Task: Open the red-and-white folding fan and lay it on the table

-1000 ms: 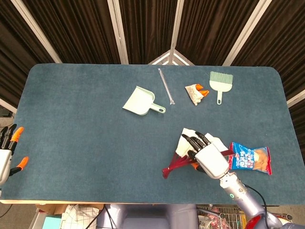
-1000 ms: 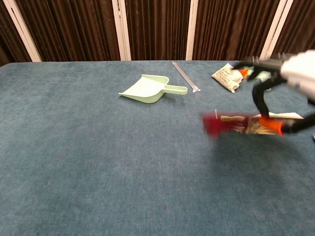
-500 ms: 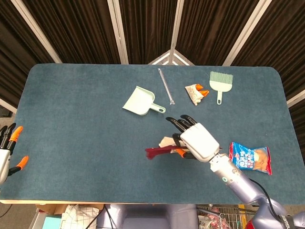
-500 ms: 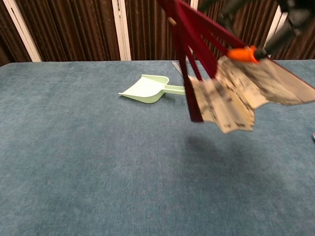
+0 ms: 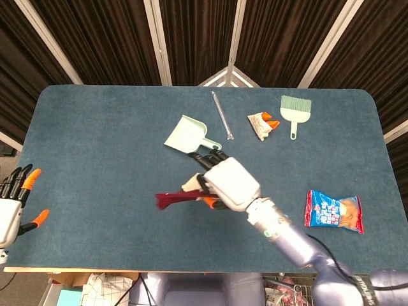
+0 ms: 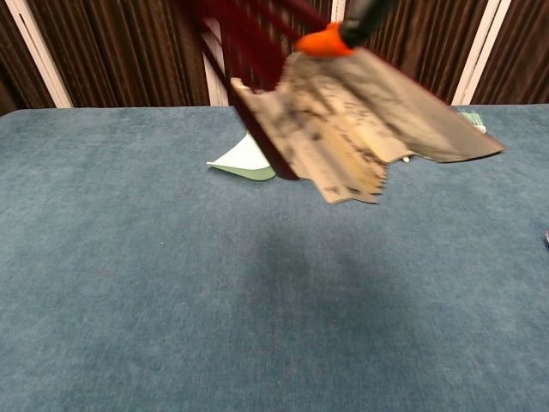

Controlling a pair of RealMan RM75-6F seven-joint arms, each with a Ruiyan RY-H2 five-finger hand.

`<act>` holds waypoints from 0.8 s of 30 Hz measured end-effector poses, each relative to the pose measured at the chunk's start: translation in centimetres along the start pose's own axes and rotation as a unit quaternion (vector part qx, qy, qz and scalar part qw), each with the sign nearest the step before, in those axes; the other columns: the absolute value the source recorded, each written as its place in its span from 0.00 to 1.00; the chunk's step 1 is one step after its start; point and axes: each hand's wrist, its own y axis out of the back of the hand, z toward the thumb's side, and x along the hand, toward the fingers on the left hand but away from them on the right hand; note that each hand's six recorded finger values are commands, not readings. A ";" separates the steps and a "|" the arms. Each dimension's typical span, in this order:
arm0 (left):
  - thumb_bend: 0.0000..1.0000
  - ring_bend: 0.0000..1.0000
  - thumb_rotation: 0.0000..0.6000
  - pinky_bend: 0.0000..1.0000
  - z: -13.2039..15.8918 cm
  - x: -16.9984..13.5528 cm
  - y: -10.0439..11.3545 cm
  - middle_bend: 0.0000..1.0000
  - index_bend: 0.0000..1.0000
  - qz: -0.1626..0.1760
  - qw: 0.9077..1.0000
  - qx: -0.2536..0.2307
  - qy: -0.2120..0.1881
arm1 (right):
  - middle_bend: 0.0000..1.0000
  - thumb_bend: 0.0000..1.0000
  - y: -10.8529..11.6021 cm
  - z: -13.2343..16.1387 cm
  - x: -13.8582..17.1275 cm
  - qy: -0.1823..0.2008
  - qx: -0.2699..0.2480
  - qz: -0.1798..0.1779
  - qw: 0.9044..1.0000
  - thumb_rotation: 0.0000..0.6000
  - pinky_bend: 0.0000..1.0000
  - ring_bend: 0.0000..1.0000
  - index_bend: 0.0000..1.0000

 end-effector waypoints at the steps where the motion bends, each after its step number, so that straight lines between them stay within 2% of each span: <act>1: 0.31 0.00 1.00 0.13 0.2 0.1 -0.2 0.01 0.07 -0.002 1.000 -0.006 -0.003 | 0.14 0.42 -0.3 0.9 -0.5 0.006 -0.002 0.002 1.000 1.00 0.18 0.25 0.70; 6: 0.31 0.00 1.00 0.13 0.6 0.5 -0.5 0.03 0.13 0.000 0.999 -0.037 -0.008 | 0.14 0.42 -1.8 4.8 -2.0 0.034 0.002 0.010 0.999 1.00 0.18 0.25 0.70; 9: 0.30 0.00 1.00 0.13 1.1 1.0 -0.7 0.04 0.14 0.001 0.997 -0.072 -0.015 | 0.14 0.42 -2.7 7.2 -2.8 0.047 0.003 0.013 0.999 1.00 0.18 0.25 0.70; 14: 0.31 0.00 1.00 0.13 2.7 2.1 -1.2 0.05 0.16 -0.015 0.988 -0.146 -0.042 | 0.14 0.42 -3.9 10.9 -3.7 0.061 0.002 0.012 0.998 1.00 0.18 0.25 0.70; 19: 0.29 0.00 1.00 0.13 5.3 2.4 -2.3 0.05 0.18 -0.058 0.974 -0.205 -0.077 | 0.14 0.42 -4.0 13.2 -4.4 0.067 0.010 0.001 0.998 1.00 0.18 0.25 0.71; 24: 0.28 0.00 1.00 0.13 6.8 2.1 -3.8 0.05 0.18 -0.105 0.963 -0.229 -0.093 | 0.14 0.42 -3.6 14.4 -4.9 0.067 0.005 -0.008 0.998 1.00 0.18 0.25 0.71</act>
